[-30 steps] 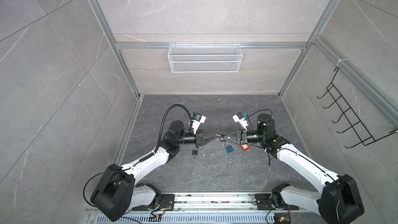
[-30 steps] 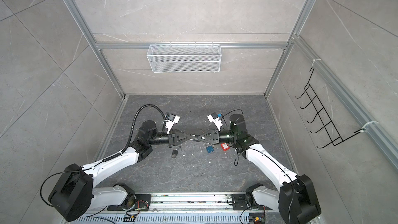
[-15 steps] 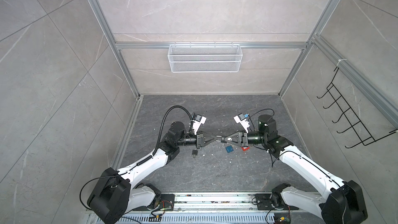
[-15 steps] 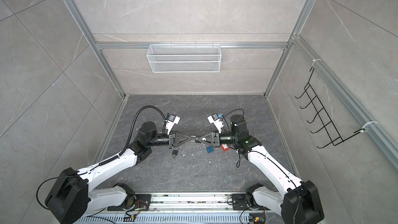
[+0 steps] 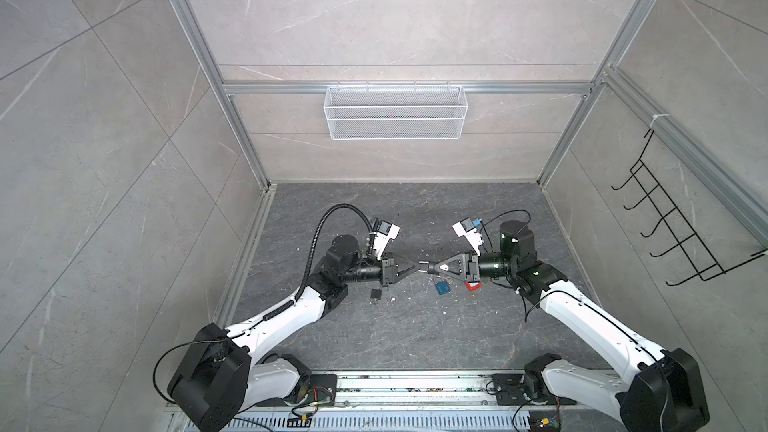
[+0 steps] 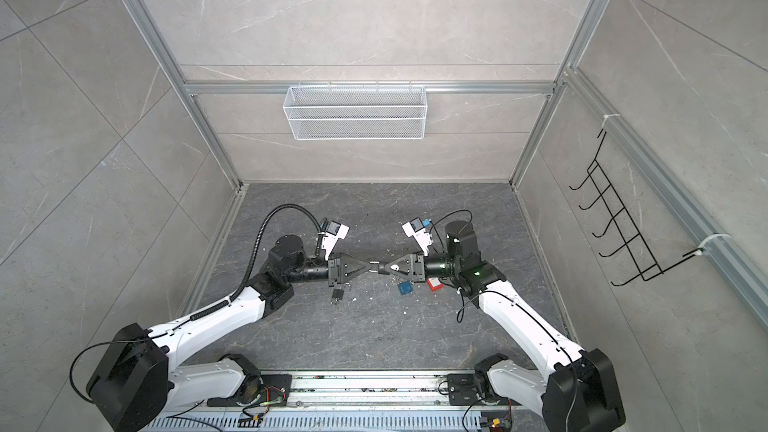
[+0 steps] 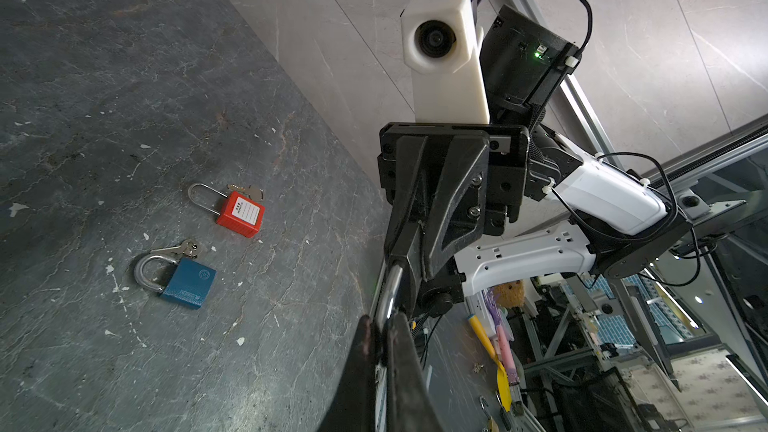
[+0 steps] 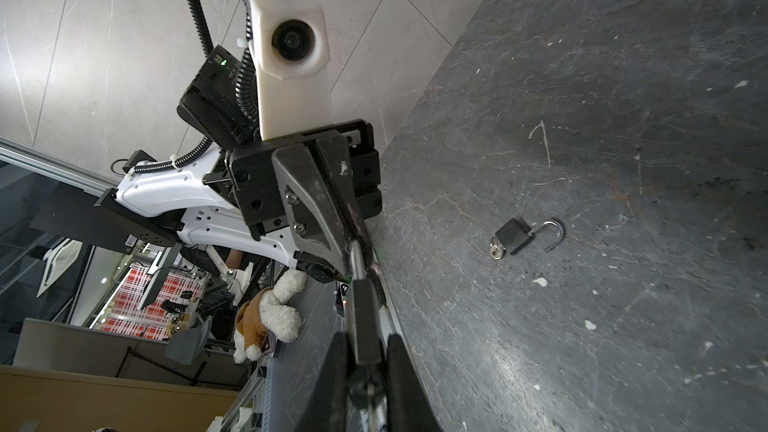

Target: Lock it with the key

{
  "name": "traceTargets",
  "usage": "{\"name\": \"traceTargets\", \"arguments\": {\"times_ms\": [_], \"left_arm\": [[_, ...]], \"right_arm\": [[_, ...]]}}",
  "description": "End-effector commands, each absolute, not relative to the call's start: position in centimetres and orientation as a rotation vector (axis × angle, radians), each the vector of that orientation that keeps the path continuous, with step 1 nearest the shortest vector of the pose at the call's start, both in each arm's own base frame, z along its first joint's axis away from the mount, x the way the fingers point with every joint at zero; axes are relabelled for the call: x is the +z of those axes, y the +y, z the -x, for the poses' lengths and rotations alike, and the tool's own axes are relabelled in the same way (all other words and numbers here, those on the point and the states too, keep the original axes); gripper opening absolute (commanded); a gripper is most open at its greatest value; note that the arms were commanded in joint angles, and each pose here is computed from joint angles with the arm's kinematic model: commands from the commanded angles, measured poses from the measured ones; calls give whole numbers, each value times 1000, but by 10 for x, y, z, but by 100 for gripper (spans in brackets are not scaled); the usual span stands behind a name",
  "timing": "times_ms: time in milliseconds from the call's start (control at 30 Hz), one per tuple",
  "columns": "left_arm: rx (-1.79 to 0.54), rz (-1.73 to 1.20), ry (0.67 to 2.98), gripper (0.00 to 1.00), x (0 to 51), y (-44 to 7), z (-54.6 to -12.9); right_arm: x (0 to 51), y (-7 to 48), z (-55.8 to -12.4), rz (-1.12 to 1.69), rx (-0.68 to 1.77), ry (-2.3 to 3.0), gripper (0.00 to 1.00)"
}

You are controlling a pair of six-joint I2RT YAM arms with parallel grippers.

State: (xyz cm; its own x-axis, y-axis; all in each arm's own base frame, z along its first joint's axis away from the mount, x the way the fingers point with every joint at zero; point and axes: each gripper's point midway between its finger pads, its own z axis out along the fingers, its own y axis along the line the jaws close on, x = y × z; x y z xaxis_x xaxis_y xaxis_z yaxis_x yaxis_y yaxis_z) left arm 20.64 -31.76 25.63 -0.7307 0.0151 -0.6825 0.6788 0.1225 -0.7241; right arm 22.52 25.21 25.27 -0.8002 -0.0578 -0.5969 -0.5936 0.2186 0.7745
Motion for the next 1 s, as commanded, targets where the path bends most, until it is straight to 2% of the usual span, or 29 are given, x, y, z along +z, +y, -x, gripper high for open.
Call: {"name": "traceTargets", "arguments": {"times_ms": [0, 967], "left_arm": [[-1726, -916, 1590, 0, 321, -328, -169], [-1756, -978, 1579, 0, 321, -344, -157]], "right_arm": [[239, 249, -241, 503, 1530, 2099, 0], [237, 250, -243, 496, 1538, 2087, 0]]}}
